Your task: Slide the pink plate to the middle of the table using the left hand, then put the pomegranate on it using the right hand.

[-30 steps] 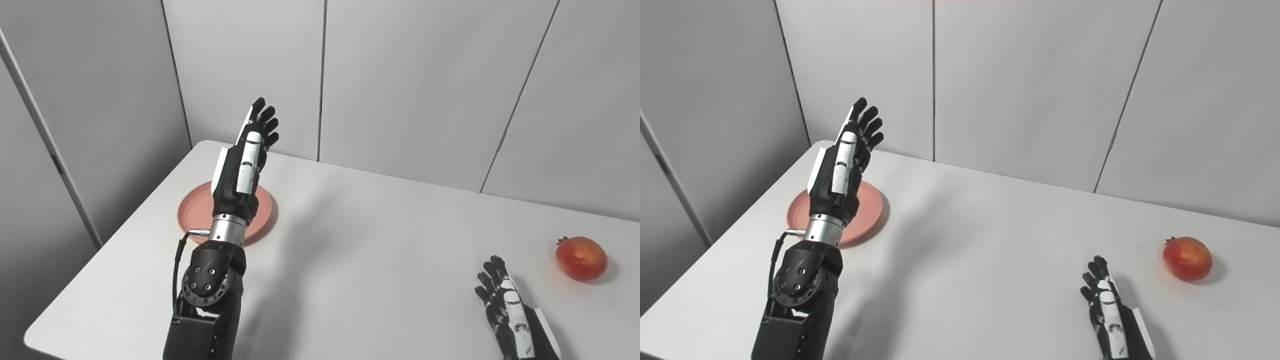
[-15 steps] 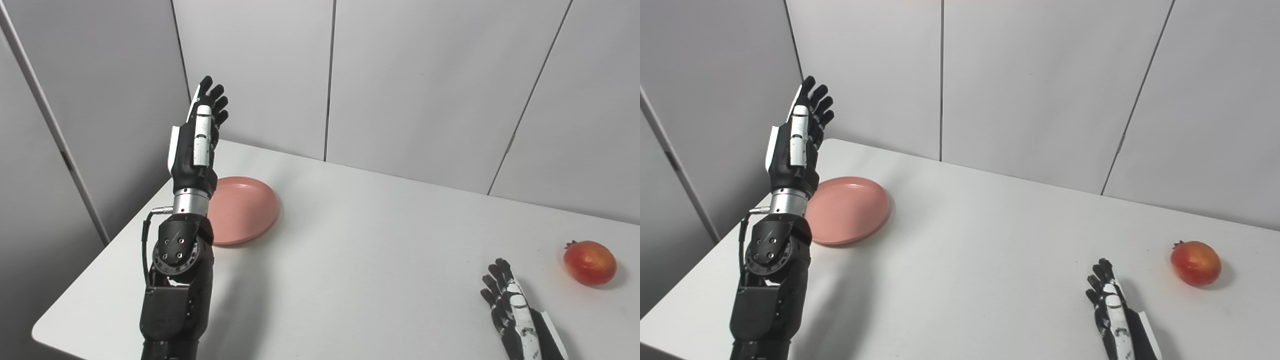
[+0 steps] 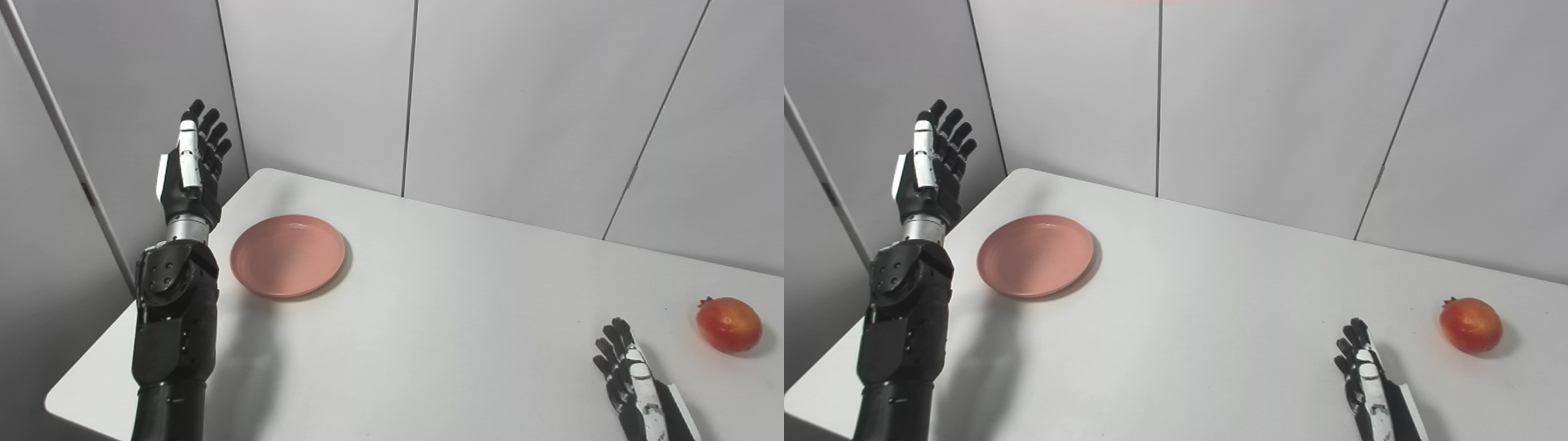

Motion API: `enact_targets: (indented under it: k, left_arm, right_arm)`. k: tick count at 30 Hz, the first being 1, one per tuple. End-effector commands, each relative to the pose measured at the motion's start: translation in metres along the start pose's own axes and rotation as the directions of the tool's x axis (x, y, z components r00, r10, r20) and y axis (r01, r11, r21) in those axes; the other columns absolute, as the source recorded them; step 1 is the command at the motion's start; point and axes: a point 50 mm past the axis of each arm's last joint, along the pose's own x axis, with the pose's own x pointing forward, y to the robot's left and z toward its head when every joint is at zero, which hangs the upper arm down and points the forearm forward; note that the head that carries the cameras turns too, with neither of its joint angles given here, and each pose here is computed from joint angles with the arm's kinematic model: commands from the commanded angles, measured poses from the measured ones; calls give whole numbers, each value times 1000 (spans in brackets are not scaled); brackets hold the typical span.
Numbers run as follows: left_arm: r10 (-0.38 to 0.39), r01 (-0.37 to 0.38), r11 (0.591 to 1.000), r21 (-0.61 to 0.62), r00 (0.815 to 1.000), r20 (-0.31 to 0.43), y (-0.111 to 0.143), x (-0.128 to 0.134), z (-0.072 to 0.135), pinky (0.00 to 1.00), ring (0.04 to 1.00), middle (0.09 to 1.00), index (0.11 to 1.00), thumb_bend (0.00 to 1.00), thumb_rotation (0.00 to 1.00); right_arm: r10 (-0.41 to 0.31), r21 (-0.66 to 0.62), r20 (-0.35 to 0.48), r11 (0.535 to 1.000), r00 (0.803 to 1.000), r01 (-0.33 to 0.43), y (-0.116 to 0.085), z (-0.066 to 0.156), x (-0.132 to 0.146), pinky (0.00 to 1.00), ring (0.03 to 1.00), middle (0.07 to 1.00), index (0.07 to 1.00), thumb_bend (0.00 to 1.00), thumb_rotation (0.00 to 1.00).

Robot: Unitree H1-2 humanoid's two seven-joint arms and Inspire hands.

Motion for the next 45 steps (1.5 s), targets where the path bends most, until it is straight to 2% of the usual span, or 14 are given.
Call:
enact_targets:
  k: [1, 8, 19, 28, 35, 45]
  left_arm:
    - [-24, 25, 1000, -12, 997, 75, -2, 20, 29, 933, 933, 935, 919, 370, 1000]
    - [2, -1, 1000, -12, 1000, 15, 20, 29, 25, 914, 915, 917, 899, 356, 1000]
    - [-5, 5, 1000, 9, 998, -57, 42, 27, 21, 958, 937, 934, 915, 336, 1000]
    - [-4, 5, 1000, 7, 994, -111, 59, 18, 3, 972, 948, 950, 930, 300, 1000]
    - [24, -24, 1000, -5, 989, -143, 59, 10, -12, 966, 939, 942, 934, 304, 1000]
    - [25, -27, 1000, -10, 985, -173, 65, 2, -30, 954, 934, 934, 933, 317, 1000]
  right_arm:
    - [-10, -10, 40, 1000, 999, 10, -4, 8, 6, 1000, 1000, 1000, 1000, 49, 1000]
    - [-15, -12, 26, 1000, 1000, 15, -5, 10, 5, 1000, 1000, 1000, 1000, 64, 1000]
    - [-8, -36, 43, 999, 999, 9, -8, 11, 5, 1000, 1000, 1000, 1000, 60, 1000]
    - [-13, -16, 34, 1000, 999, 14, -8, 14, 3, 1000, 1000, 1000, 1000, 52, 1000]
    - [-10, -12, 31, 1000, 999, 11, -8, 16, 2, 1000, 1000, 1000, 1000, 53, 1000]
    - [-10, -15, 34, 1000, 999, 11, -9, 18, 1, 1000, 1000, 1000, 1000, 43, 1000]
